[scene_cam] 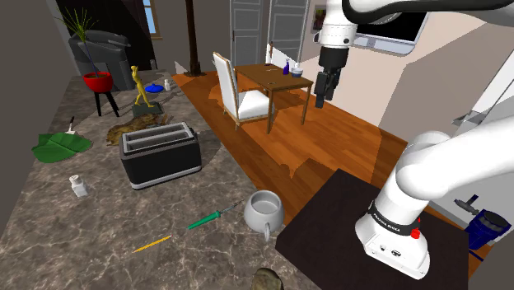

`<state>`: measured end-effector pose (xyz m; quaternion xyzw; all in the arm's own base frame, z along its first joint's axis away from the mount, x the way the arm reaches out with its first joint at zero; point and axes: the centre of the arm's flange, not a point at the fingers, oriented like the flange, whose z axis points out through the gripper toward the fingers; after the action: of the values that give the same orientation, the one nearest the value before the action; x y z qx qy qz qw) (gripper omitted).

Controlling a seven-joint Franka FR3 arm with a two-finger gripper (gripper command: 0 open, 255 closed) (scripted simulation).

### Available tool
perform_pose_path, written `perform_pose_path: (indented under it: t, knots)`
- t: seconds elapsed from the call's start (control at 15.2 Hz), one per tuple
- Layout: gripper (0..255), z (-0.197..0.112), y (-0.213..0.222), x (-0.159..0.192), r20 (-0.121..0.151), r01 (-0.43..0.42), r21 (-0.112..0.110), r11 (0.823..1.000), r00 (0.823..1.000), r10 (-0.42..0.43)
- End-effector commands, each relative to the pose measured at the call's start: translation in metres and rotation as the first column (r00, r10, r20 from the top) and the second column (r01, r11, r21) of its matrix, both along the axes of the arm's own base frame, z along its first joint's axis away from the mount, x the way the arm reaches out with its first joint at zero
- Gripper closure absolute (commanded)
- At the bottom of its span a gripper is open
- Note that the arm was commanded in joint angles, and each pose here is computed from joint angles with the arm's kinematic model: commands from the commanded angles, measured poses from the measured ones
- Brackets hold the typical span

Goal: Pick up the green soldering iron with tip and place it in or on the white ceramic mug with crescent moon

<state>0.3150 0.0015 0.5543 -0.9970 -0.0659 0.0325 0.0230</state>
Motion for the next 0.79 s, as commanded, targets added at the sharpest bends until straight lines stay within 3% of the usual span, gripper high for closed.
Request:
perform_pose_path:
  t: [0.0,0.73]
  knots:
    - [0,0.000,0.000,0.000,0.000,0.000,0.000,1.000,1.000,0.000]
    - [0,-0.110,0.063,0.076,-0.013,-0.183,0.009,0.983,0.983,0.183]
